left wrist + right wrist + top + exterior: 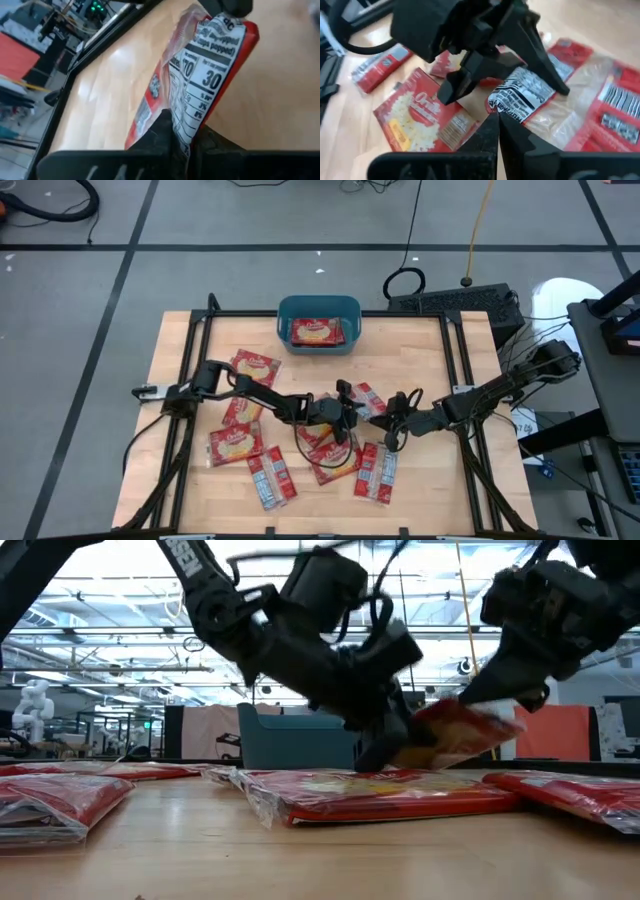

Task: Sort popcorn bags into baskets
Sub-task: Put the red popcorn bag into the blue bin

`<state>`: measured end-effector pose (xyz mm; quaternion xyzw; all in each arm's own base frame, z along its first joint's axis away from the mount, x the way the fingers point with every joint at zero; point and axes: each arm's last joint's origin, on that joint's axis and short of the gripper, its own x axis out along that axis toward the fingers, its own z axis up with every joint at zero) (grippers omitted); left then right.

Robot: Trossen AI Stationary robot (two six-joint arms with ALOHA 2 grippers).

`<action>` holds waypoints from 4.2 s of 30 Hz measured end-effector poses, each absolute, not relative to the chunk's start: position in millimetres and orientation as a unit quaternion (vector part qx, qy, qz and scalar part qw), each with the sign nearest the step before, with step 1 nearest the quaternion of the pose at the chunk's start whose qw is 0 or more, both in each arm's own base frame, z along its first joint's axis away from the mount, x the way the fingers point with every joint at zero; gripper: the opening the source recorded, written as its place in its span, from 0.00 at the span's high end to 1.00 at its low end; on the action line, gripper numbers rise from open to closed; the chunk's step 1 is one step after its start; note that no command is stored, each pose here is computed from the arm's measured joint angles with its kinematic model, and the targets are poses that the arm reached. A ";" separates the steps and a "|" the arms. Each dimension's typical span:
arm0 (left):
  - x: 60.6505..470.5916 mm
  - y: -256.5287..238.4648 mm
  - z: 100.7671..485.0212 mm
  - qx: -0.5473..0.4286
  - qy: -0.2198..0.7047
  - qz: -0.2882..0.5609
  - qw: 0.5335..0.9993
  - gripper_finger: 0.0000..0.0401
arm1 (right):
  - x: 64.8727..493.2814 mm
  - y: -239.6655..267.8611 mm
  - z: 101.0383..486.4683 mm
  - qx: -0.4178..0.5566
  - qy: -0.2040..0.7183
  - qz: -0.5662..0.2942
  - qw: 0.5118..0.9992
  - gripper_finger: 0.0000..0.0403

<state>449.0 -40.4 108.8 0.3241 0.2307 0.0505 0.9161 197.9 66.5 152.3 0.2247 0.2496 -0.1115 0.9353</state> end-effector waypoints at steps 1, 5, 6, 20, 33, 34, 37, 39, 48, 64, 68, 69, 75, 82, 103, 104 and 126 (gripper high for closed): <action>448.5 -42.6 112.7 0.315 0.228 0.051 0.920 0.95 | 197.7 66.4 156.0 0.222 0.240 -0.106 0.939 0.98; 444.2 -50.1 129.5 0.297 0.229 0.049 0.926 0.89 | 192.6 63.7 176.7 0.213 0.191 -0.087 0.954 0.87; 442.3 -51.1 134.5 0.292 0.234 0.052 0.926 0.88 | 190.3 62.4 181.9 0.205 0.178 -0.088 0.958 0.83; 400.1 -24.7 233.6 0.042 0.260 0.020 0.964 0.91 | 170.6 50.0 213.4 0.063 0.096 -0.158 0.981 0.58; 329.3 1.6 308.9 0.036 0.295 0.064 0.953 0.92 | 170.0 46.7 199.2 0.044 0.078 -0.186 0.978 0.58; 323.1 3.9 318.0 0.040 0.281 0.072 0.956 0.91 | 168.4 46.1 193.7 0.047 0.070 -0.183 0.979 0.58; 303.1 8.9 337.0 0.048 0.248 0.098 0.962 0.91 | 162.8 44.0 178.3 0.067 0.035 -0.178 0.981 0.58; 289.5 11.0 346.0 0.041 0.218 0.122 0.967 0.92 | 159.3 42.5 169.2 0.070 0.027 -0.180 0.981 0.58; 262.5 -4.2 307.6 0.016 -0.022 0.111 0.993 0.91 | 171.1 41.8 165.6 0.059 0.038 -0.193 0.979 0.58; 293.0 -12.9 248.5 0.007 -0.231 0.075 0.970 0.92 | 227.8 31.9 289.2 -0.051 0.037 -0.128 0.990 0.58; 306.8 -14.8 245.2 0.014 -0.225 0.056 0.973 0.91 | 231.4 27.2 312.3 -0.063 0.063 -0.098 0.991 0.58; 310.6 -15.8 245.6 0.015 -0.227 0.049 0.972 0.91 | 231.6 26.3 314.9 -0.066 0.070 -0.088 0.991 0.58; 326.4 -17.6 249.2 0.020 -0.237 0.040 0.971 0.91 | 228.4 19.7 324.1 -0.055 0.131 -0.043 0.989 0.54; 338.9 -18.0 254.4 0.028 -0.248 0.044 0.967 0.91 | 217.8 10.8 348.0 -0.039 0.211 -0.031 0.976 0.52; 342.3 -21.0 253.9 0.036 -0.235 0.016 0.971 0.91 | 249.3 8.3 331.4 -0.045 0.185 0.027 0.981 0.89; 342.7 -20.9 253.1 0.037 -0.229 0.016 0.973 0.91 | 249.1 8.2 330.9 -0.044 0.188 0.026 0.981 0.92; 341.6 -20.7 243.2 -0.040 -0.093 0.042 0.994 0.45 | 235.0 7.6 314.2 0.012 0.295 0.012 0.955 0.94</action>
